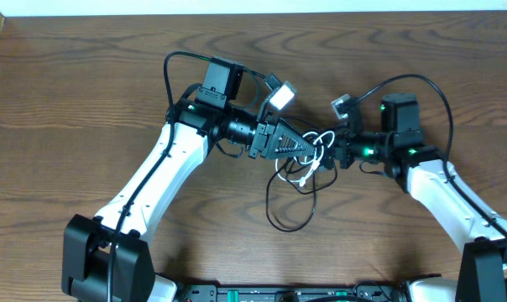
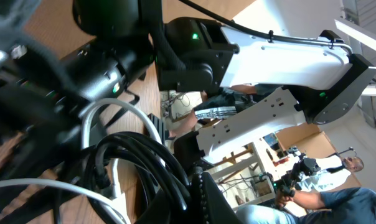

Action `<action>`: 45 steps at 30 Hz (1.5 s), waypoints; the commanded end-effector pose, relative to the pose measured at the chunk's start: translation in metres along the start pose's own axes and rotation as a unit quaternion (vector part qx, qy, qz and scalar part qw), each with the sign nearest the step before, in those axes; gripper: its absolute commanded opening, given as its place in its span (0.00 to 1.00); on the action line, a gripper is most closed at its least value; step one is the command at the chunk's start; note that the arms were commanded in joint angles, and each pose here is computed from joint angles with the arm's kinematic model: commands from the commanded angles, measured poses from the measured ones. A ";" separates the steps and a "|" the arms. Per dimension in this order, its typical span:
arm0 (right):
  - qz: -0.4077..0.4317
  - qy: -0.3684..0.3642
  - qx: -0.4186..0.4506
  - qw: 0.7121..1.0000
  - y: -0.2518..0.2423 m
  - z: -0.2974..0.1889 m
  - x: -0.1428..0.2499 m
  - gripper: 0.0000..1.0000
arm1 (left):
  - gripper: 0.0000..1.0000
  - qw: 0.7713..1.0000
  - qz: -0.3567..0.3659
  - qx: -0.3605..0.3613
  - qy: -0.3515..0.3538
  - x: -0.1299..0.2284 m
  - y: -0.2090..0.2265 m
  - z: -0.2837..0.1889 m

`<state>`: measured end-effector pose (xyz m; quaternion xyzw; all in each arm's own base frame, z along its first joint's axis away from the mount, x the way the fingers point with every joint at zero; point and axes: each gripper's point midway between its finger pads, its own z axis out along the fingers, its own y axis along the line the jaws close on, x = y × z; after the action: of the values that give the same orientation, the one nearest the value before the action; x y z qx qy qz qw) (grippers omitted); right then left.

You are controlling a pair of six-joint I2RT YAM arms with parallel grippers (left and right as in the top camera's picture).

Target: Untangle cables

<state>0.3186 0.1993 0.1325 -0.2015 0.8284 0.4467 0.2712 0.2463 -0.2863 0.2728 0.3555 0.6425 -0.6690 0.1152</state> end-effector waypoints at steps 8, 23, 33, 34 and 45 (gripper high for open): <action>0.087 0.044 0.285 0.954 -0.083 -0.017 0.037 0.01 | 0.08 1.000 0.009 -0.024 0.001 0.000 0.002 -0.001; 0.254 0.079 0.588 0.763 -0.162 -0.152 0.108 0.02 | 0.08 0.877 -0.123 -0.460 0.063 0.054 0.128 -0.075; 0.178 0.064 0.232 0.954 -0.094 -0.055 0.060 0.80 | 0.08 0.948 -0.076 -0.302 0.056 0.040 0.089 -0.033; 0.169 0.057 0.199 0.964 -0.084 -0.049 0.054 0.84 | 0.08 0.950 -0.076 -0.298 0.056 0.040 0.088 -0.032; 0.112 0.015 0.033 0.993 -0.034 -0.034 0.022 0.93 | 0.08 0.946 -0.075 -0.312 0.055 0.039 0.092 -0.035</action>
<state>0.3186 0.1383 0.0990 -0.0774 0.8882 0.3992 0.2137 0.2881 -0.2544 0.1726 0.2819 0.8548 -0.4171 0.1260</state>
